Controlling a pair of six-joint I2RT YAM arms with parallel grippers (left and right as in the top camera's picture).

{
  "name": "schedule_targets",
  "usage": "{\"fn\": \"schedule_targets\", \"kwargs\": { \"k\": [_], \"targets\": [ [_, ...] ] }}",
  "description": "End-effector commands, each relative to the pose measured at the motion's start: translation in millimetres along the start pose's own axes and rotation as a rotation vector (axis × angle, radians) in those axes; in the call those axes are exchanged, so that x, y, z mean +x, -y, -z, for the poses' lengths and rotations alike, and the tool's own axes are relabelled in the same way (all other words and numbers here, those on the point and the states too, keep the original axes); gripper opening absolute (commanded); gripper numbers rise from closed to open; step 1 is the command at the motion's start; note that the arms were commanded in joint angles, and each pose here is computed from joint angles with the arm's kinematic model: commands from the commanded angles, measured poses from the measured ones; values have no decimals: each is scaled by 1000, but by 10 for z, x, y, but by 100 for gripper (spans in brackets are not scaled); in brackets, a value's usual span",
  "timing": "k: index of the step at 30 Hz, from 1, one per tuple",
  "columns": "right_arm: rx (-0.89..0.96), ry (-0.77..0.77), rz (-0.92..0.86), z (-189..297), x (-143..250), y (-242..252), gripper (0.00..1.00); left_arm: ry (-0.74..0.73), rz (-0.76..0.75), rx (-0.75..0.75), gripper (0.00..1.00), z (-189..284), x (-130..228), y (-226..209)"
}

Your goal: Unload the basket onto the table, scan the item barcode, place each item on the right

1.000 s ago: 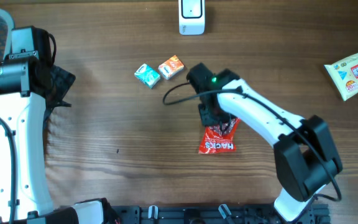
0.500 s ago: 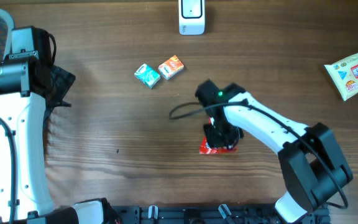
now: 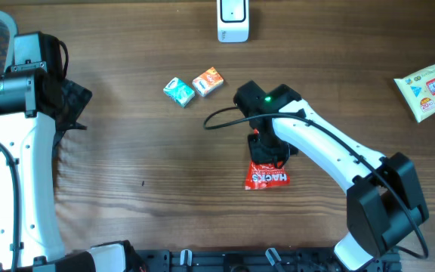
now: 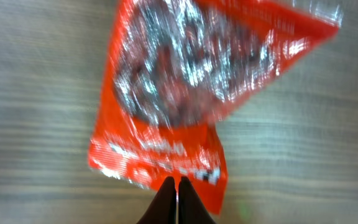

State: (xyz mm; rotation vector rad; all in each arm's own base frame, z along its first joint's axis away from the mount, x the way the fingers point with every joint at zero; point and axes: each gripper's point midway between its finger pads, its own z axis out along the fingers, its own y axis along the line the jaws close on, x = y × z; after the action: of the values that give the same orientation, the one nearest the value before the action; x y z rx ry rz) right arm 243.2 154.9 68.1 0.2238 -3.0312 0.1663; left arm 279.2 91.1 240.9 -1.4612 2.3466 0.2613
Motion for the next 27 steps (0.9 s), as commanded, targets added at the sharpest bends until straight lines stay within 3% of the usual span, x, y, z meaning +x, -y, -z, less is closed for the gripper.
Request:
{"fn": "schedule_targets", "kwargs": {
  "k": [1, 6, 10, 18, 23, 27],
  "targets": [
    [-37, -17, 5, -145, 41, -61, 4, 1, 15, -10, 100, -18, -7, -22],
    [-12, -84, -32, -671, 345, 50, 4, 1, 15, -10, 100, -18, -7, -22],
    [111, -105, -122, -732, 473, 292, 4, 1, 15, -10, 100, -18, -7, -22],
    [185, 4, -117, -116, 82, 360, 4, 1, 15, -10, 100, -18, -7, -22],
    [26, 1, -39, -346, 51, 70, 4, 1, 15, -10, 100, -18, -7, -22],
    [93, 67, -121, -608, 8, 209, 4, 1, 15, -10, 100, -18, -7, -22]
  ]
}}
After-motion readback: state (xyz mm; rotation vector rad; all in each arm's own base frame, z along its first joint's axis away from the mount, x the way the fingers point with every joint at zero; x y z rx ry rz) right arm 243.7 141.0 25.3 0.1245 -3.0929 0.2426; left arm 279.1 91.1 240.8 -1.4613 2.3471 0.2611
